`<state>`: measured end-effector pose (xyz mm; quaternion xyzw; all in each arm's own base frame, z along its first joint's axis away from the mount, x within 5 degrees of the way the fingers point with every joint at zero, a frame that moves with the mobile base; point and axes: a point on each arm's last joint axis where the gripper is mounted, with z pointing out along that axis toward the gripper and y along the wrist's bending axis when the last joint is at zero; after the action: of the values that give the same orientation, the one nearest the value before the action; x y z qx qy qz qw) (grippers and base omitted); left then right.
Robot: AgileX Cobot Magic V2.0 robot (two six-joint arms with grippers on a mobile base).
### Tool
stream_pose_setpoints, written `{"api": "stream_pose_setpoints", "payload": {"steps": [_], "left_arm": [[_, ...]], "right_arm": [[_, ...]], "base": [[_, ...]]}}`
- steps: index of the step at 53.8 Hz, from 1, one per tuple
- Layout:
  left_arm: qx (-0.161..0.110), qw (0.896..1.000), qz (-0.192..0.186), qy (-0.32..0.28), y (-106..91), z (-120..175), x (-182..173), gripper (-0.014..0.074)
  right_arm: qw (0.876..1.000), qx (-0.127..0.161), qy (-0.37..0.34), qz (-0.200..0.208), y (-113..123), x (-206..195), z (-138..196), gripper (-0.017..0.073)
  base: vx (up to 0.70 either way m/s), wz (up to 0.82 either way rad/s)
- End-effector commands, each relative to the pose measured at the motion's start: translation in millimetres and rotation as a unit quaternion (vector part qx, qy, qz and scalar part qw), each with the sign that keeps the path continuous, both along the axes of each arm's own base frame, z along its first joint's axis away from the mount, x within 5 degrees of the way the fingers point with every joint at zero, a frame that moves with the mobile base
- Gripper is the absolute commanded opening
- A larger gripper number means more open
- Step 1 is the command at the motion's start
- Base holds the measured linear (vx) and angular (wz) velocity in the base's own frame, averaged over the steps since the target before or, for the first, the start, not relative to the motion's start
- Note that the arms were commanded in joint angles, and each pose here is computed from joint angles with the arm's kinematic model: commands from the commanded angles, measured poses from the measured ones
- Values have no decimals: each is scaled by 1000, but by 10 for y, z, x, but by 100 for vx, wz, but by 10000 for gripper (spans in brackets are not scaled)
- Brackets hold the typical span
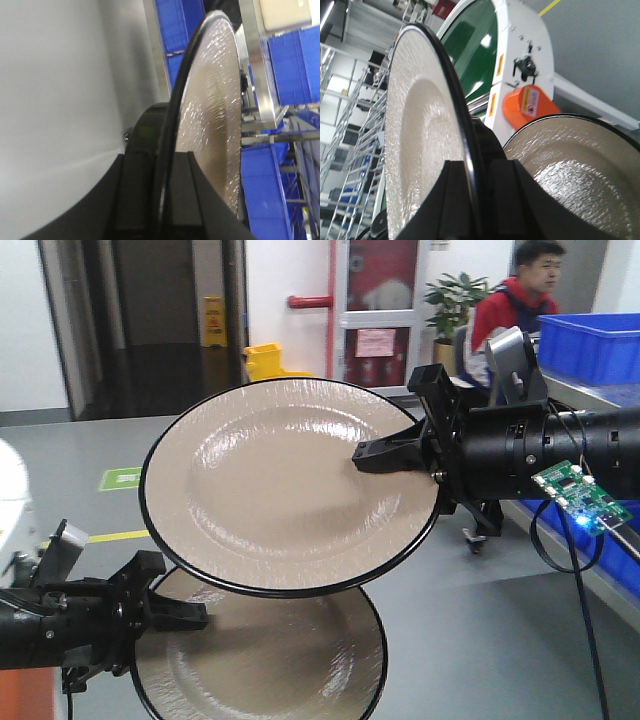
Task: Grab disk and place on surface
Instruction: 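Hold both plates raised while the base turns away from the conveyor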
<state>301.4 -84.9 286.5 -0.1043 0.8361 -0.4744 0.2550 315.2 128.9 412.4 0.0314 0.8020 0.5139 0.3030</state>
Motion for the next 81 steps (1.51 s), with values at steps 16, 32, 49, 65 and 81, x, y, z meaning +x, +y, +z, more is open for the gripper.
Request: {"api": "stream_pose_setpoints", "payload": {"steps": [16,32,49,65,81], "left_arm": [[-65,998,8,-23,-35,294,-45,-1],[-65,998,8,-23,-35,294,-45,-1],[-65,998,8,-23,-35,294,-45,-1],[-65,998,8,-23,-35,294,-45,-1],[-65,998,8,-23,-35,294,-45,-1]], "right_arm": [[997,69,-35,-19,-41,-115,362,-8],[997,69,-35,-19,-41,-115,362,-8],[997,69,-35,-19,-41,-115,362,-8],[997,69,-35,-19,-41,-115,362,-8],[997,69,-35,-19,-41,-115,362,-8]], "base": [[14,-34],[17,-27],[20,-15],[26,2],[32,13]]}}
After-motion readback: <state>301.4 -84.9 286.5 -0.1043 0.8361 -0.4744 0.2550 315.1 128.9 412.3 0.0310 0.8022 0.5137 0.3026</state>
